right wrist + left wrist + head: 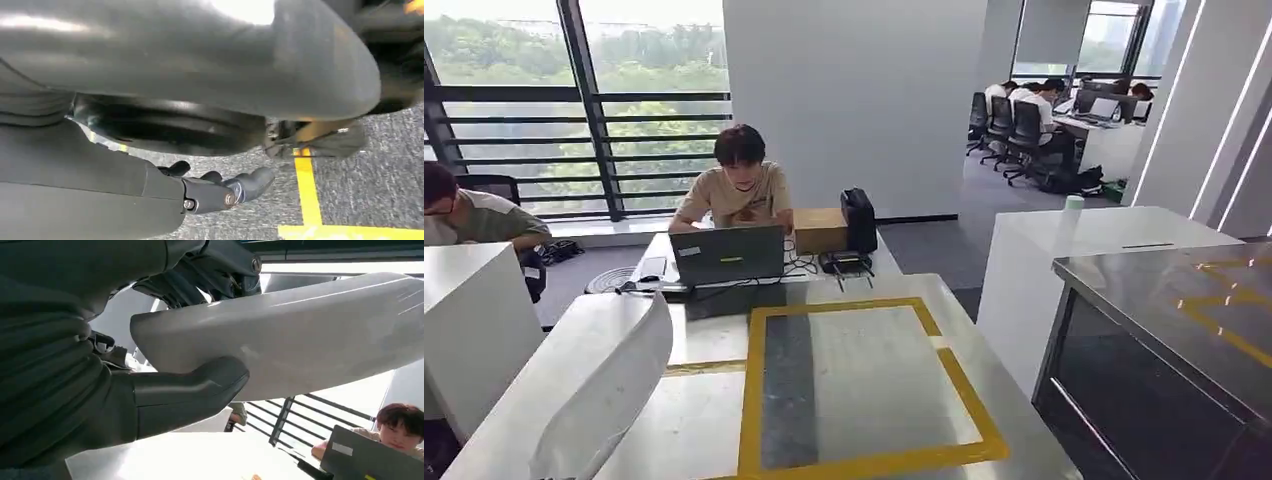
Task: Take the parts from the cabinet and place them on the table.
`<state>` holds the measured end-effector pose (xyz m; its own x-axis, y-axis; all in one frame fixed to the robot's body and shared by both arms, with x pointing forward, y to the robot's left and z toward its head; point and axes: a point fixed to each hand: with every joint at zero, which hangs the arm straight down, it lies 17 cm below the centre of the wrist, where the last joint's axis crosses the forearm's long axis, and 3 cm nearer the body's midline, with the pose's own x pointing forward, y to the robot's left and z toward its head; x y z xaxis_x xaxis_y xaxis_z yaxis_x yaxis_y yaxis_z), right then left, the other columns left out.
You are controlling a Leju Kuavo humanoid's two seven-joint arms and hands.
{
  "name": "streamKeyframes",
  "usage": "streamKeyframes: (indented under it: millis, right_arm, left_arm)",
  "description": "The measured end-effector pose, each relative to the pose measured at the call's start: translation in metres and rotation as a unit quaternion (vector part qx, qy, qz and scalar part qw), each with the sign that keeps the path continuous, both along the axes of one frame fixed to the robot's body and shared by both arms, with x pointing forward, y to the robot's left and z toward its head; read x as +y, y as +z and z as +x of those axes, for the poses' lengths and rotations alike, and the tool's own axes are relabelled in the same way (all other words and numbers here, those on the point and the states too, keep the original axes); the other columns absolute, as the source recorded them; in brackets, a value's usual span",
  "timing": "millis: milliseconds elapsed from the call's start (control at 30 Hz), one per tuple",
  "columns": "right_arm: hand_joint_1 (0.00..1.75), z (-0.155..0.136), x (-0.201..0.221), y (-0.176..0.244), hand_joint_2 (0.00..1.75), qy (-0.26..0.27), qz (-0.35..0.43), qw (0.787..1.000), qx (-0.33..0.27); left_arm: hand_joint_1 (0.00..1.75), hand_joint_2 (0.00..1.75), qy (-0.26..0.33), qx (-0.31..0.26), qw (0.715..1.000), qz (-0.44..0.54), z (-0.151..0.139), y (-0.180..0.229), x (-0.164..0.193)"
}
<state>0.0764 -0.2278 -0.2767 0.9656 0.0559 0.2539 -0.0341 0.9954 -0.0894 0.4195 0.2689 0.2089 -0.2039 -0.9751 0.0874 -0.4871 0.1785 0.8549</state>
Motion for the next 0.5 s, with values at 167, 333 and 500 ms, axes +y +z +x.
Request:
streamKeyframes:
  millis: [167, 333, 500]
  right_arm:
    - [0.00, 0.000, -0.003, 0.000, 0.00, 0.005, -0.003, 1.000, -0.001]
    - [0.00, -0.001, -0.006, -0.001, 0.00, 0.014, -0.007, 1.000, -0.001]
    - [0.00, 0.000, -0.007, -0.001, 0.00, 0.020, -0.011, 1.000, -0.003]
  left_arm:
    - [1.75, 1.75, 0.008, 0.000, 1.000, 0.004, -0.002, -0.002, 0.002]
    - [1.75, 1.75, 0.020, 0.001, 1.000, 0.009, -0.012, -0.004, 0.010]
    - [1.75, 1.75, 0.037, 0.007, 0.999, 0.013, -0.023, -0.009, 0.023]
